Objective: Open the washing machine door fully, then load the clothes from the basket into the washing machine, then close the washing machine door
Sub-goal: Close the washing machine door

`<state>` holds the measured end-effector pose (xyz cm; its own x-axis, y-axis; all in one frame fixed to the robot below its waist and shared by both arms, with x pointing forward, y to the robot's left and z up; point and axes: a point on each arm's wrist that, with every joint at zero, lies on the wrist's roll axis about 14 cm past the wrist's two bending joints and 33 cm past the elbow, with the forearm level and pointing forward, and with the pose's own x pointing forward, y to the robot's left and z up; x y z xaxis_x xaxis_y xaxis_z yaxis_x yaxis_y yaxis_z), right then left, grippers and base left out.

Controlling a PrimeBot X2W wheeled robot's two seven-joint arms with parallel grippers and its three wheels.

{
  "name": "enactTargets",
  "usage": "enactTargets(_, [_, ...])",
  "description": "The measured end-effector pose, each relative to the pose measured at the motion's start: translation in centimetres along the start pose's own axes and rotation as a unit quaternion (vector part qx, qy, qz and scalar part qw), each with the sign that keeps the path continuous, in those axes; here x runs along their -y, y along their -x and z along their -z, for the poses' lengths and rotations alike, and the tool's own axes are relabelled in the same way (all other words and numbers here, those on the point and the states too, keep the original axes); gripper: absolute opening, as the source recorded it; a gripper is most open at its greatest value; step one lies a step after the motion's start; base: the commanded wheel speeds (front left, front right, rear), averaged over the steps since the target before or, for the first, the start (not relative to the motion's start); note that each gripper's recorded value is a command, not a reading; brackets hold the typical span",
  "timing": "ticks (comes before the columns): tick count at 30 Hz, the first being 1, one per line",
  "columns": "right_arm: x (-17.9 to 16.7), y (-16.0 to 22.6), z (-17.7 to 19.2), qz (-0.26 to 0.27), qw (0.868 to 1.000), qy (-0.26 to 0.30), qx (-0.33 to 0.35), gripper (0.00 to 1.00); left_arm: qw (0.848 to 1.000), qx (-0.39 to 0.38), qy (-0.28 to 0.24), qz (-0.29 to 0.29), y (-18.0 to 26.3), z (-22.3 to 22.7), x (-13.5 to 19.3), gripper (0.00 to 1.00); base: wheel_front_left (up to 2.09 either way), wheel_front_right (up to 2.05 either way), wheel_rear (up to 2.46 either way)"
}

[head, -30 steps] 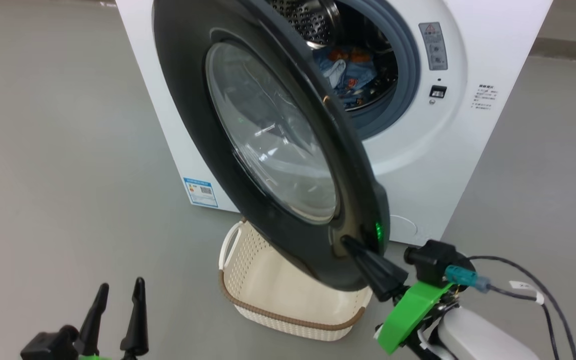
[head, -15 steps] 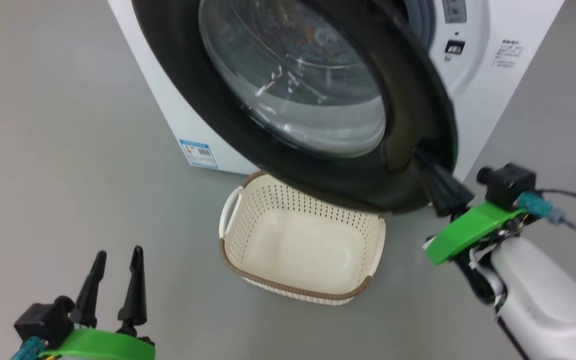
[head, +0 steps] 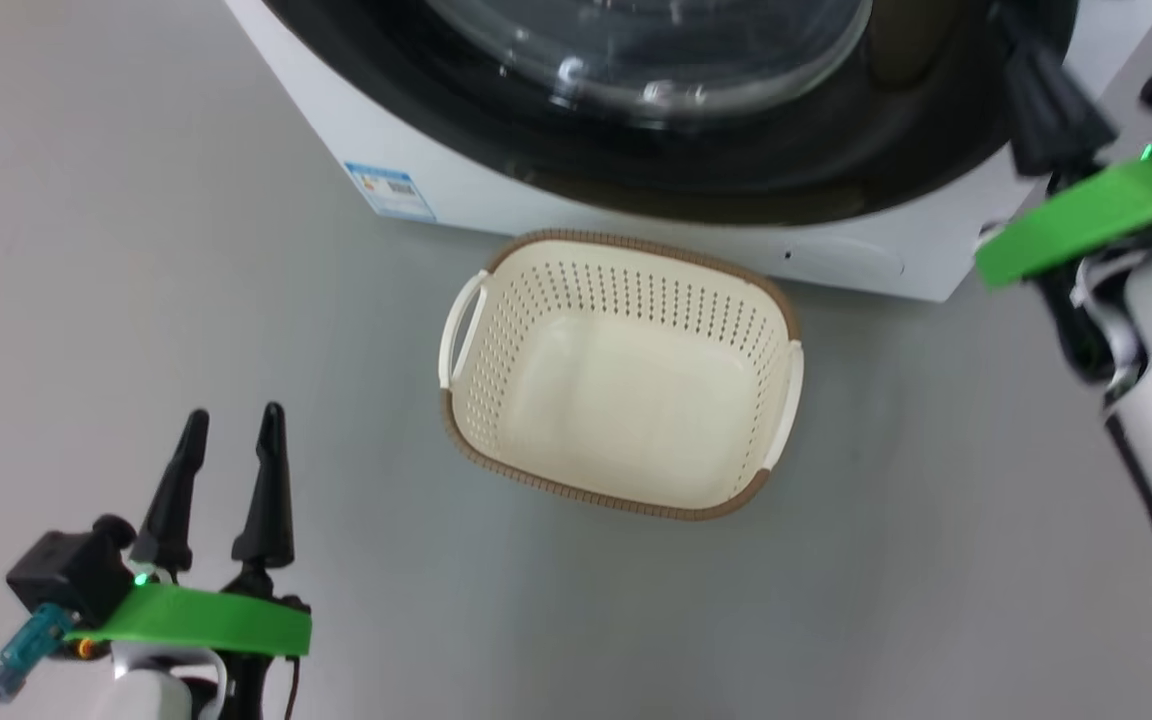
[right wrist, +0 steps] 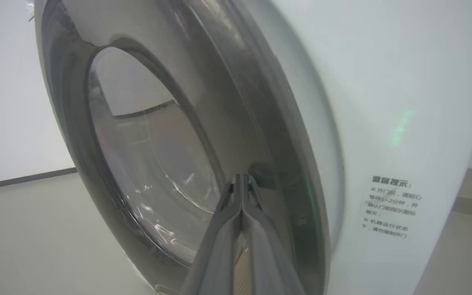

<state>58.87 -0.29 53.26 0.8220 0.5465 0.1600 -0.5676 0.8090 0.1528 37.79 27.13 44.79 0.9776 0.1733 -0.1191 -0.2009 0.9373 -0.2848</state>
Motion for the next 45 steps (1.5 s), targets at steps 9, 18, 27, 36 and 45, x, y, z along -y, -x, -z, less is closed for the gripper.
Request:
enactTargets(9, [1.4, -3.0, 1.2, -0.008, 1.0, 0.004, 0.003, 0.0, 1.0, -0.013, -0.005, -0.002, -1.8, 1.0, -0.1, 1.0, 0.0, 0.0, 0.0])
enactTargets(18, [1.4, -2.8, 0.5, -0.002, 1.0, 0.012, -0.002, 0.0, 1.0, -0.005, -0.002, 0.001, -1.5, 0.4, 0.1, 1.0, 0.0, 0.0, 0.0])
enactTargets(27, [-0.2, -0.8, -1.1, -0.004, 1.0, 0.01, 0.007, 1.0, 1.0, 0.013, 0.004, 0.012, -1.0, -0.9, 0.8, 1.0, 0.0, 0.0, 0.0])
enactTargets(36, [-1.7, 3.5, -3.6, 0.001, 1.0, 0.006, 0.021, 1.0, 0.999, 0.03, 0.011, 0.043, 0.0, -2.1, 2.5, 1.0, 0.0, 0.0, 0.0])
enactTargets(45, [-1.3, 9.0, -5.3, 0.039, 0.999, -0.006, 0.034, 1.0, 0.996, 0.032, 0.013, 0.081, 0.6, -2.1, 4.8, 1.0, 0.0, 0.0, 0.0])
